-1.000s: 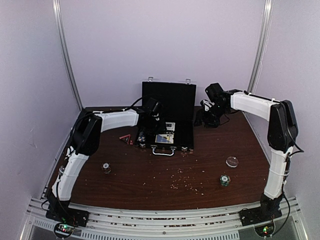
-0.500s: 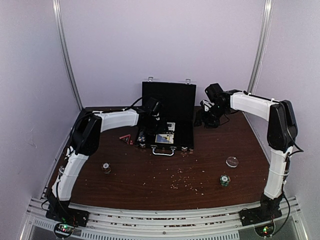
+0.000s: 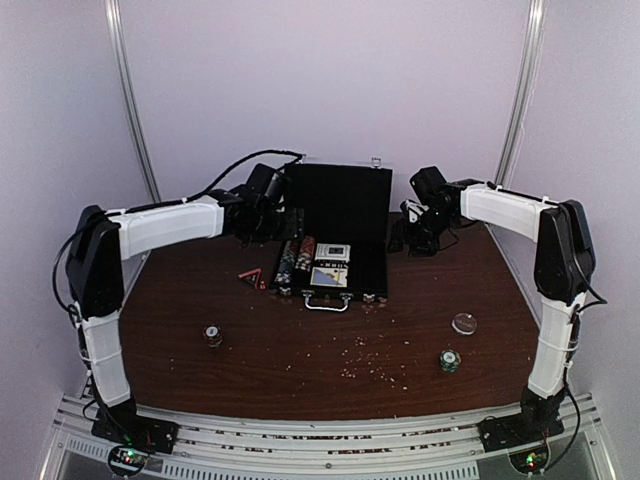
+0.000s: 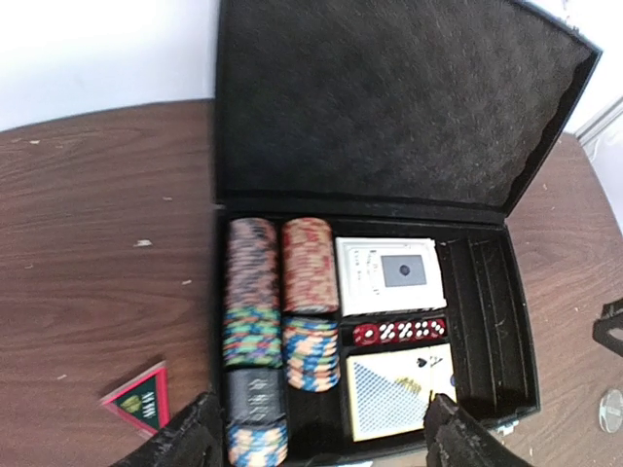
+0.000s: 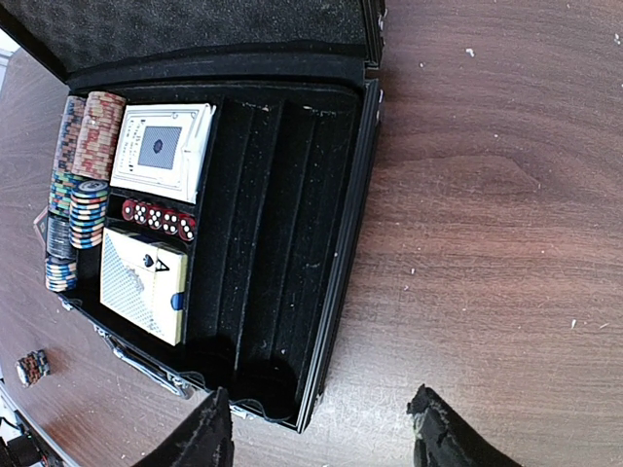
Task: Pack up texas hold em set
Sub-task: Pick up the dice from the center of the board.
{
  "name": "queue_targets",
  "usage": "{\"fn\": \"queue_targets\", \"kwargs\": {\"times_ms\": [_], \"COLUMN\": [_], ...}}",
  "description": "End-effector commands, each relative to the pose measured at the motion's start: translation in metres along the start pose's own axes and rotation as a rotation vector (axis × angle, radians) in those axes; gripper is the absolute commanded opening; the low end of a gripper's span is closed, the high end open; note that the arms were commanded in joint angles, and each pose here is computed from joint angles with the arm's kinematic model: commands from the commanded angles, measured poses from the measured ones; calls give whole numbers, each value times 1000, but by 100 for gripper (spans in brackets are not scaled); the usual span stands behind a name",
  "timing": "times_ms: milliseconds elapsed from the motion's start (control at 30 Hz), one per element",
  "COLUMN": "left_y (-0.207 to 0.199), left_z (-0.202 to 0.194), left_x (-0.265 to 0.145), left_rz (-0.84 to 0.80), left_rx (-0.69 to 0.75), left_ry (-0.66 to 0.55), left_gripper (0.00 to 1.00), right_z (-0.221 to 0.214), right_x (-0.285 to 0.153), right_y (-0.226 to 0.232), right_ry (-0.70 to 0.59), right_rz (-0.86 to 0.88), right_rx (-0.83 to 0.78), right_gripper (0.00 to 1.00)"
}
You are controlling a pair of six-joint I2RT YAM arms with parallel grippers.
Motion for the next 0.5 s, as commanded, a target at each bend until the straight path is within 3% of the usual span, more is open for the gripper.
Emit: {"fn": "queue_targets", "kwargs": {"times_ms": [0, 233, 467], "left_y": [35, 76, 77], "left_z": [-18, -61, -67], "left_x": [-6, 9, 40], "left_rz": [48, 86, 68], "left_rx": [-4, -68, -19], "left_ry": [52, 225, 296], "left_gripper": [71, 59, 51], "right_z": [6, 8, 13], "right_x": [-1, -4, -20], "right_y": [-2, -4, -4], "right_ry": [-14, -32, -90], "right_rz": [-17, -40, -67], "right_rx": [5, 23, 8], "right_gripper": [63, 63, 63]}}
Point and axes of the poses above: each gripper's point midway between its finger pads, its own x axis out along the fingers, its own y axis along the line the jaws close on, z = x × y, the point moved 7 cm from there along -x, back along the fingers, and after that the axes turned 7 degrees about x, right-handed, at the moved point
